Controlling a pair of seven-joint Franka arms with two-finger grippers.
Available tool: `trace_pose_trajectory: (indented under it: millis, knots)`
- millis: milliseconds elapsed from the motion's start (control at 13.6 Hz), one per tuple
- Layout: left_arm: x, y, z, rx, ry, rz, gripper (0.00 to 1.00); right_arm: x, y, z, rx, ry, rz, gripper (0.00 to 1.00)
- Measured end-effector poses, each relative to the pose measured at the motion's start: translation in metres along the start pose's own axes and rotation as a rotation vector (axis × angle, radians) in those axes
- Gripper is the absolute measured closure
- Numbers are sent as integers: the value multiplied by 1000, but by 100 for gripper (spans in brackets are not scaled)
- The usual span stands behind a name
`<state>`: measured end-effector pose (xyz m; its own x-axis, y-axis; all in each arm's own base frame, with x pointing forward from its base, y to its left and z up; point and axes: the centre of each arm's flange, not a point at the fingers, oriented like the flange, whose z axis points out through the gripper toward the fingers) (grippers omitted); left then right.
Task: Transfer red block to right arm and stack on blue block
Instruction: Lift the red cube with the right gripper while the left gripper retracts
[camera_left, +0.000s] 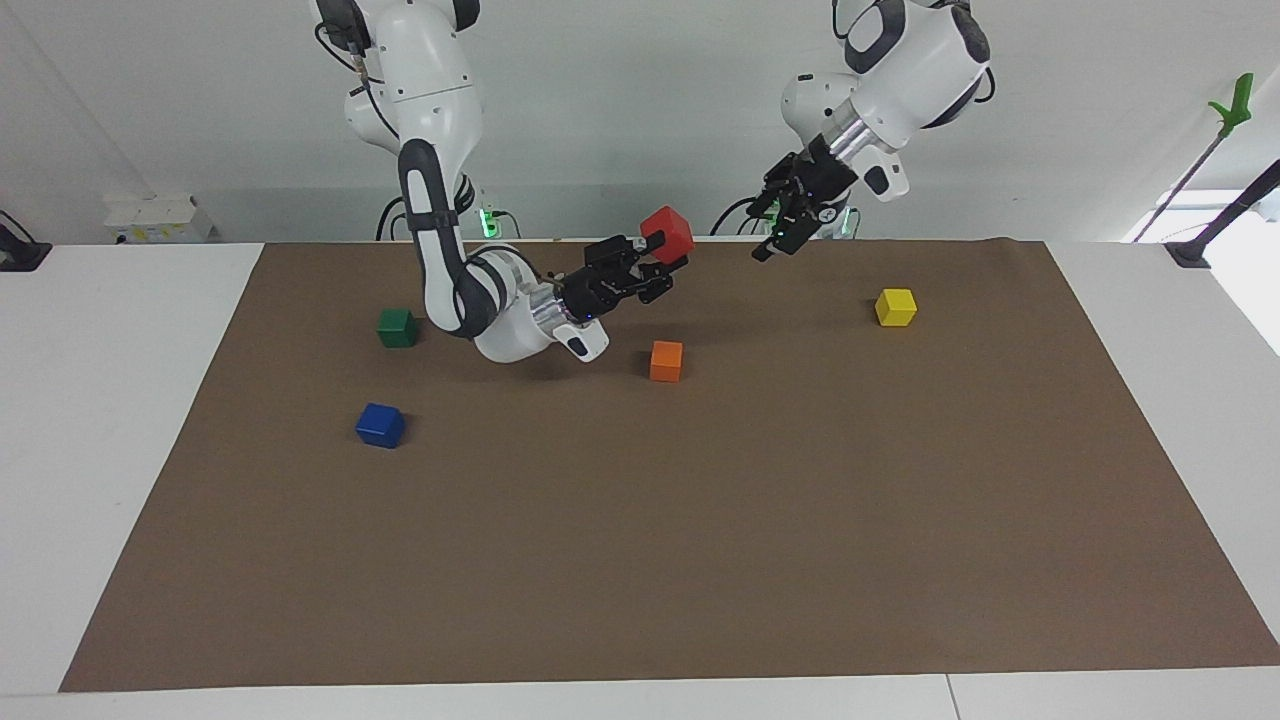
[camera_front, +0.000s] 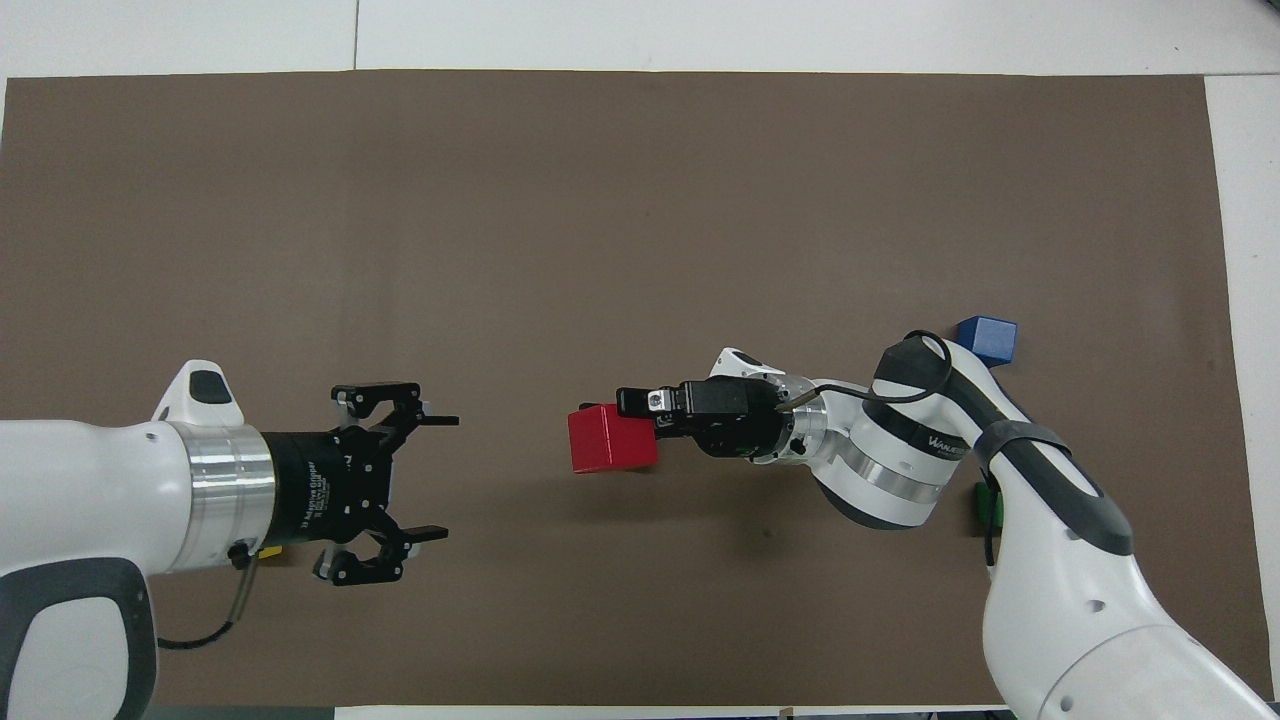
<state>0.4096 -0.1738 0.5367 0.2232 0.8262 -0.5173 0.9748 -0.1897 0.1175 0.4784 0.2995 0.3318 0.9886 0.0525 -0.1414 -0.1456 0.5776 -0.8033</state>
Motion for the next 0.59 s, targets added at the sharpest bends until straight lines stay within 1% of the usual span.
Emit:
trace_pose_trajectory:
  millis: [74, 147, 368, 515, 588]
  knots:
    - [17, 2, -8, -7, 37, 72, 0, 4, -6, 1, -45, 9, -2, 44]
    - [33, 4, -15, -7, 88, 150, 0, 8, -13, 2, -85, 20, -4, 44]
    - [76, 7, -42, 19, 238, 414, 0, 23, -27, 6, -175, 69, 0, 44]
    - [98, 12, -63, 84, 358, 543, 0, 29, -32, 7, -261, 94, 4, 44]
    - [103, 16, -74, 128, 400, 587, 0, 31, -35, 8, -299, 107, 8, 44]
